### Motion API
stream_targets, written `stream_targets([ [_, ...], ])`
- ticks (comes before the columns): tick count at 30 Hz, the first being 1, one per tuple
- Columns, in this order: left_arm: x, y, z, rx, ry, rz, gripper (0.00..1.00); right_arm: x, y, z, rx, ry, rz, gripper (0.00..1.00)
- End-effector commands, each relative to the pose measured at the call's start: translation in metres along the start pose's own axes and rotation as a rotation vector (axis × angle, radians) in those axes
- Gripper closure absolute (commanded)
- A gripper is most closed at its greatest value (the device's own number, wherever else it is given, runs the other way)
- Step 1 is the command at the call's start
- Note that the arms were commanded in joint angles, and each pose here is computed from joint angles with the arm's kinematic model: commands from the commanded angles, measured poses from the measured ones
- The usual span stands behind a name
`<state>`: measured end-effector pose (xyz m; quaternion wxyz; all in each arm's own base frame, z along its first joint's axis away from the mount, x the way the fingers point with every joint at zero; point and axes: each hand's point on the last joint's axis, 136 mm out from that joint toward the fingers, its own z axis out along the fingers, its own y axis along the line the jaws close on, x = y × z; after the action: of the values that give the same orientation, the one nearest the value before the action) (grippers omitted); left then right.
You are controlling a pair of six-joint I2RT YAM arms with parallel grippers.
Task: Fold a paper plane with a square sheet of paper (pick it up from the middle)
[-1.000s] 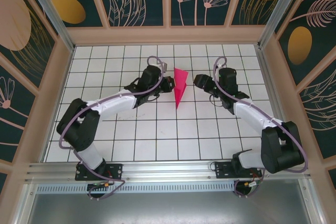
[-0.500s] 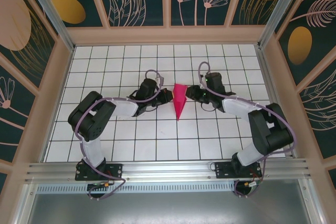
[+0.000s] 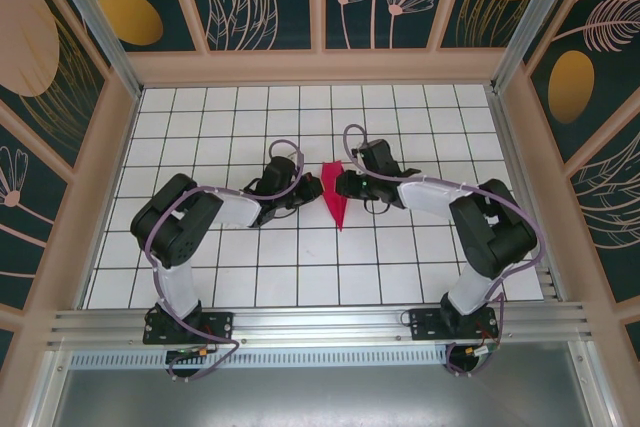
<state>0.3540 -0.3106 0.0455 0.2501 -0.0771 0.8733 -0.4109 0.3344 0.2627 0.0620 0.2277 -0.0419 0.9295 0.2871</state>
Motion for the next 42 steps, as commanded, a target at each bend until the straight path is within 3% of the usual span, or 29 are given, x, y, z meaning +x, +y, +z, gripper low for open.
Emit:
stream_targets([
  [1, 0.002, 0.015, 0.006, -0.050, 0.012, -0.027, 1.00, 0.002, -0.001, 0.004, 0.028, 0.022, -0.023, 0.70],
  [14, 0.005, 0.022, 0.009, -0.070, 0.028, -0.033, 1.00, 0.028, 0.009, 0.007, -0.024, 0.113, -0.026, 0.54],
  [25, 0.004, 0.023, 0.010, -0.074, 0.033, -0.033, 1.00, 0.027, -0.003, 0.002, 0.078, 0.084, 0.004, 0.49],
  [34, 0.006, 0.019, 0.010, -0.053, 0.041, -0.037, 1.00, 0.045, 0.015, 0.006, -0.008, 0.156, 0.030, 0.50],
  [42, 0.006, 0.008, 0.007, -0.007, 0.050, -0.035, 1.00, 0.048, 0.020, 0.013, 0.013, 0.167, 0.028, 0.50],
])
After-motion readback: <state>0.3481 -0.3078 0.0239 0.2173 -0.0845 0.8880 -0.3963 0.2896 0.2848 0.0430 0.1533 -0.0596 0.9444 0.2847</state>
